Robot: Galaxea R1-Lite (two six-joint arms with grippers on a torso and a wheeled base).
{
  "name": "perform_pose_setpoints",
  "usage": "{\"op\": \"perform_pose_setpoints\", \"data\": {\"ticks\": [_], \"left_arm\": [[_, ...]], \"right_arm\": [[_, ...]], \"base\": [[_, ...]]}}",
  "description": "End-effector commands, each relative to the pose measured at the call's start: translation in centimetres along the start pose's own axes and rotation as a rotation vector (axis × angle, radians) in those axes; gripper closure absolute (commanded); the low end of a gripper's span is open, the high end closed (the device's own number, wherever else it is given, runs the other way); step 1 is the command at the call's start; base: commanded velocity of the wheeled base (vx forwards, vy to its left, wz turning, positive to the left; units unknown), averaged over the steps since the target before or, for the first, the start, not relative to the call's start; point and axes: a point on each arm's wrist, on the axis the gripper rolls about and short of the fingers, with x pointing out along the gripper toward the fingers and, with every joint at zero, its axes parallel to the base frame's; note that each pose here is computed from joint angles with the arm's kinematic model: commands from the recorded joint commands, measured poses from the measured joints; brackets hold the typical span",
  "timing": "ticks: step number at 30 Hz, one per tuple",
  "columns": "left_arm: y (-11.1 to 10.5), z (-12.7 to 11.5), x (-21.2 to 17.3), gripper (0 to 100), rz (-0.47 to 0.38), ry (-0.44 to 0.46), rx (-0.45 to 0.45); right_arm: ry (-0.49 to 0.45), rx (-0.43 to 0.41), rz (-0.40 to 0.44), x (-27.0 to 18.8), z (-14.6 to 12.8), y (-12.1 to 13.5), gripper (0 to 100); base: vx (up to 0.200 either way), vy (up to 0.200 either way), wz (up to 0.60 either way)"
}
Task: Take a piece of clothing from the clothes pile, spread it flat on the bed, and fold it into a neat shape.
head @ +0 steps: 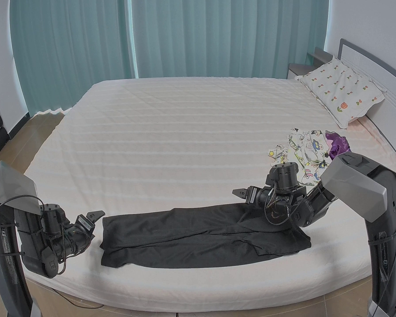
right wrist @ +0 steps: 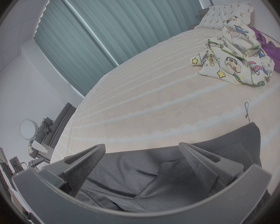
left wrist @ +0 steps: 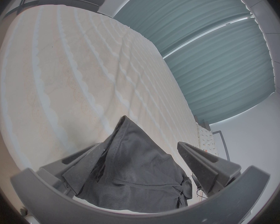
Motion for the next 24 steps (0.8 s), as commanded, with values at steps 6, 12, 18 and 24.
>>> {"op": "perform_pose_setpoints", "data": {"ticks": [6,12,18,24], "left_arm": [[-0.1,0.1,0.0,0,-0.012,-0.007,0.005],[-0.1,0.0,0.0,0,-0.012,-0.006,0.005],[-0.1,0.0,0.0,0,-0.012,-0.006,0.005],[-0.1,0.0,0.1,0,-0.014,-0.006,0.005]], "right_arm": [[-0.004,-0.002,-0.030,-0.1,0.1,-0.5,0],[0.034,-0.046,-0.049,-0.4,-1.0,-1.1,0],[0.069,-0.124,-0.053,-0.3,-2.1,-1.4,0],[0.092,-0.163,-0.028,-0.3,-3.1,-0.4,0]], "base": [[0.200,-0.200,0.00],[0.100,-0.100,0.00],[0.000,0.000,0.00],[0.000,0.000,0.00]]}}
